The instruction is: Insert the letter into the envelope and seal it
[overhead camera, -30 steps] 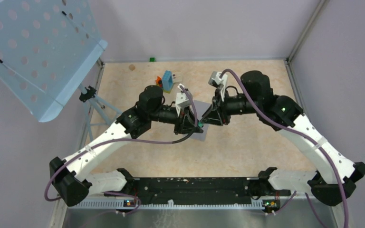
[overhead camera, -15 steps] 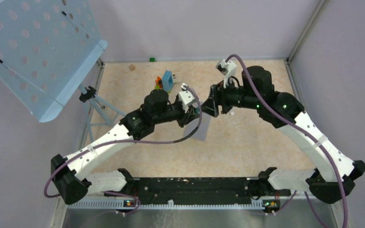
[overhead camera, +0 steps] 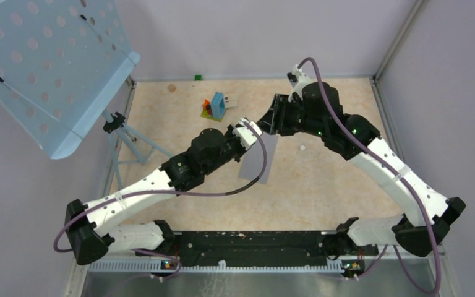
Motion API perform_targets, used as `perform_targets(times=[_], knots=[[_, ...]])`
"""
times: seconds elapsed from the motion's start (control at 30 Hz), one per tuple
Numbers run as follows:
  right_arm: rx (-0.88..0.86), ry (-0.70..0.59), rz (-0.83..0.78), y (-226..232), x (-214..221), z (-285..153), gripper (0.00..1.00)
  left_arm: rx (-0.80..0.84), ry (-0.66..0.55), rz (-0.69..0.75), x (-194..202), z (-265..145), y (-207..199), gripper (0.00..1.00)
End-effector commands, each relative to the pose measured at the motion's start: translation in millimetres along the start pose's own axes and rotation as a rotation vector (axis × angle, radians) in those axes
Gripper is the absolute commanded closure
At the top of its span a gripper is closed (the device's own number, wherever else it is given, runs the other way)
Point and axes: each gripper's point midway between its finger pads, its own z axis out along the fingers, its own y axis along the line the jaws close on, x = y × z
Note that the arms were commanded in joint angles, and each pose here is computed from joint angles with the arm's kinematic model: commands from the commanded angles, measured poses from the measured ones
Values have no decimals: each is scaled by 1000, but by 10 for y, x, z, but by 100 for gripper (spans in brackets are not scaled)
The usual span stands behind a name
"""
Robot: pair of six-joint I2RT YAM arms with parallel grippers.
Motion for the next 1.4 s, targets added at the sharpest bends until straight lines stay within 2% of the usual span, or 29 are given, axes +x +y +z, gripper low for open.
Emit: perform_targets(times=[0.0,0.37,0.67,0.77,0.9,0.97,1.03,1.2,1.37], knots=[[-9,-20,39,57,-20,173,56,-57,-104,25,-253,-47,98,100],[8,-1,27,28,58,293,67,-32,-106,34,-244,-29,39,100],[-6,13,11,89,118,291,68,-29,-99,28,-217,-16,24,100],[-1,12,8,83,125,277,74,-27,-96,25,-209,-18,19,100],[17,12,-11,38,137,274,93,-7,-90,-10,-203,-10,-26,100],[2,23,-68,49,143,259,99,26,-85,-52,-220,-23,-81,100],[-43,52,-198,75,174,230,100,143,-82,-99,-251,-63,-236,100],[-229,175,-503,156,465,80,100,626,-170,-250,-668,-464,-706,100],[-450,227,-655,318,718,-131,100,884,-255,-310,-966,-913,-909,100]])
